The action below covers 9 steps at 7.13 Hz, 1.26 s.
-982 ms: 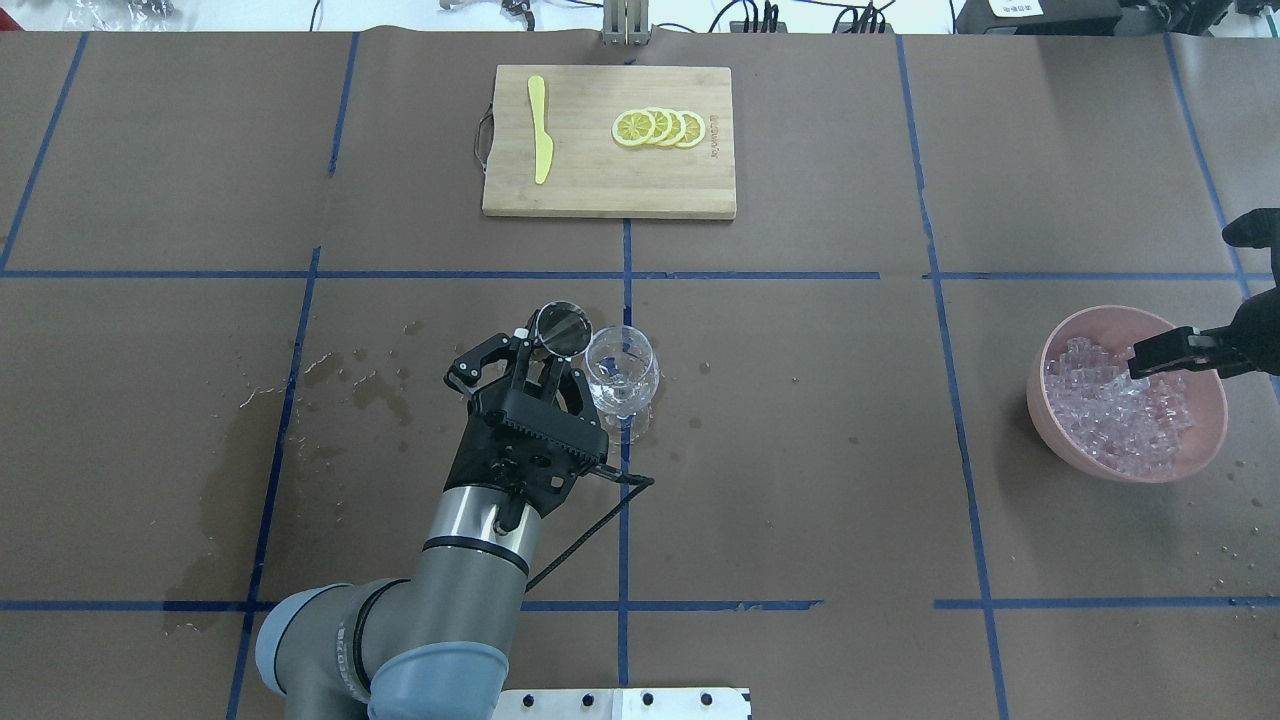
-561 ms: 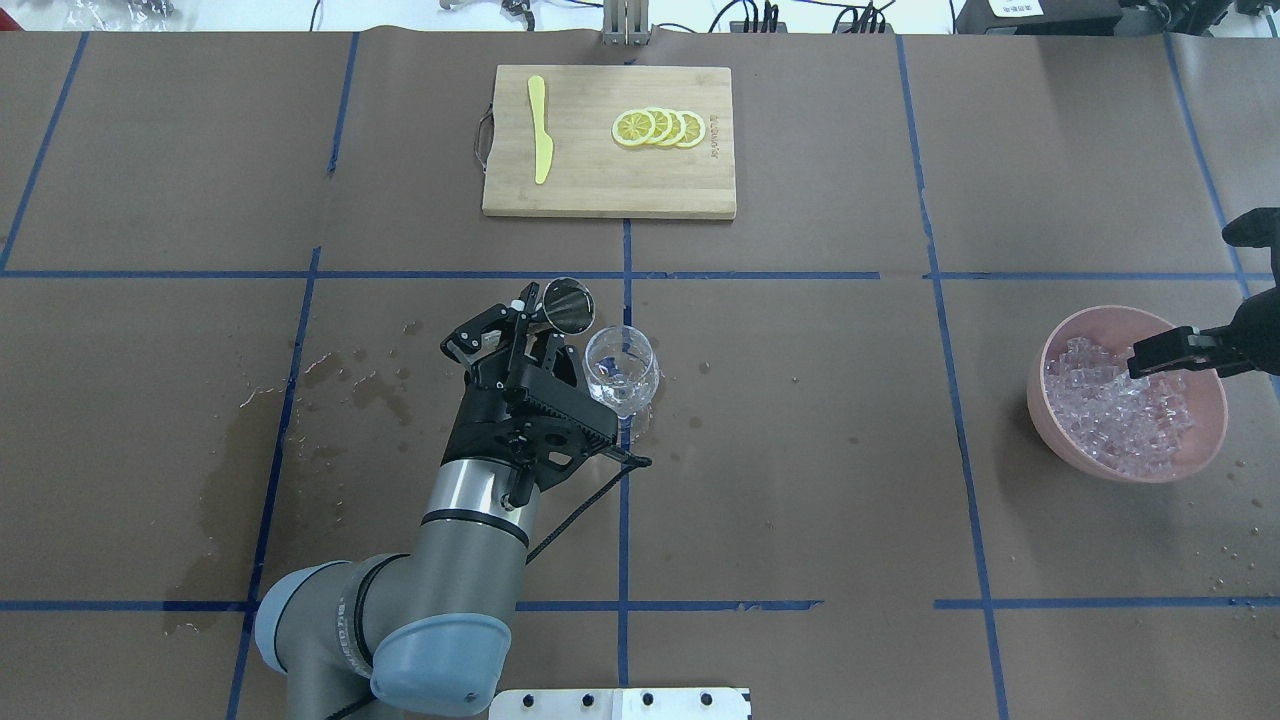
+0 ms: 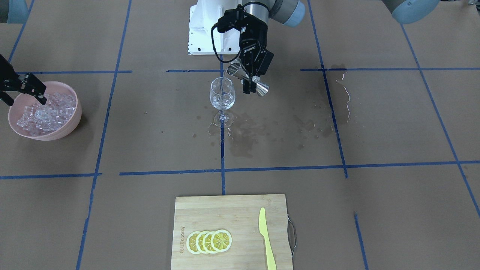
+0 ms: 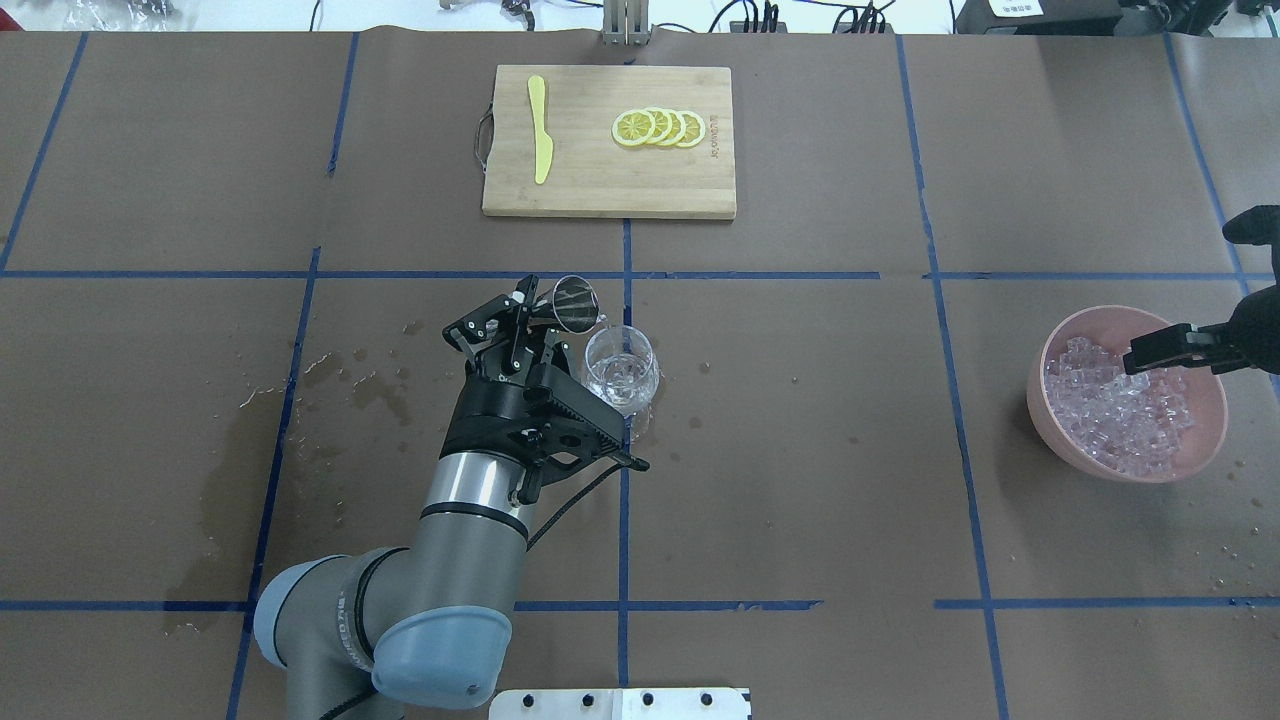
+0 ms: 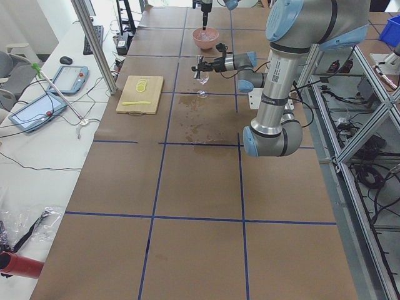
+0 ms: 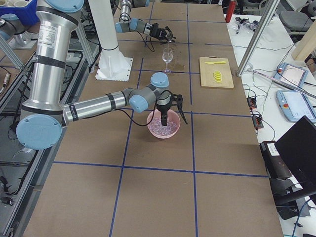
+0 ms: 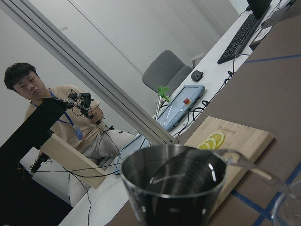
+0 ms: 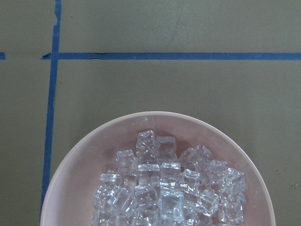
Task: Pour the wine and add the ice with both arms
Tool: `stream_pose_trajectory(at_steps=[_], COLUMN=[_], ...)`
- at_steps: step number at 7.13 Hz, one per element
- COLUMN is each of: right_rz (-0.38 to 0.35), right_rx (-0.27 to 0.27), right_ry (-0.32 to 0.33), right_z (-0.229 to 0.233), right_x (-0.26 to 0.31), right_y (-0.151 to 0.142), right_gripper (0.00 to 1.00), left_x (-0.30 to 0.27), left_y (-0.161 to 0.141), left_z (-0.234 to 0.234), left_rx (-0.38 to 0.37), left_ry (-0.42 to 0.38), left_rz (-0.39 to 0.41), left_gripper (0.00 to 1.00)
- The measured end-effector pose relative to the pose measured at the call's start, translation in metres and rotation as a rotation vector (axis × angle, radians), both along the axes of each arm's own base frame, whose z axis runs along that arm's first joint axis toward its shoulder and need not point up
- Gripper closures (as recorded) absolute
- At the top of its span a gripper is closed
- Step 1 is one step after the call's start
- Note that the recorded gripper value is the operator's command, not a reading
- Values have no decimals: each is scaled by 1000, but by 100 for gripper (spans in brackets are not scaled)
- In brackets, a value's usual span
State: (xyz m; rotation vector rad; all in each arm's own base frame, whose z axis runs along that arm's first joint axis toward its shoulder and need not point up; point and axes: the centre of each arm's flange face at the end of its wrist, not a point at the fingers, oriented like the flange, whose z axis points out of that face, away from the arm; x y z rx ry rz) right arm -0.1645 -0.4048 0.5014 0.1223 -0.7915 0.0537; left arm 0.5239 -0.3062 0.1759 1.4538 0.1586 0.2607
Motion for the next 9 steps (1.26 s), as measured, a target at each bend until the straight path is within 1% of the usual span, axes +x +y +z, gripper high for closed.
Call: stream_pose_trajectory(at_steps=[1, 3, 8, 9], right_rz=[8, 23, 27, 27], right_rx=[1, 5, 4, 3], right_ry=[-9, -28, -35, -36], right_z=[-1, -4, -5, -6], right_x=[0, -1, -3, -4], right_y=[0, 1, 2, 2], right_gripper=[0, 0, 0, 0], left_x=[0, -1, -1, -1], left_y=[-1, -1, 2, 4], left_z=[1, 1, 0, -2], left_rx=[6, 33, 90, 99], left_ry=[-28, -118, -318, -346], left_rz=[0, -11, -12, -9], left_gripper=[100, 100, 100, 100])
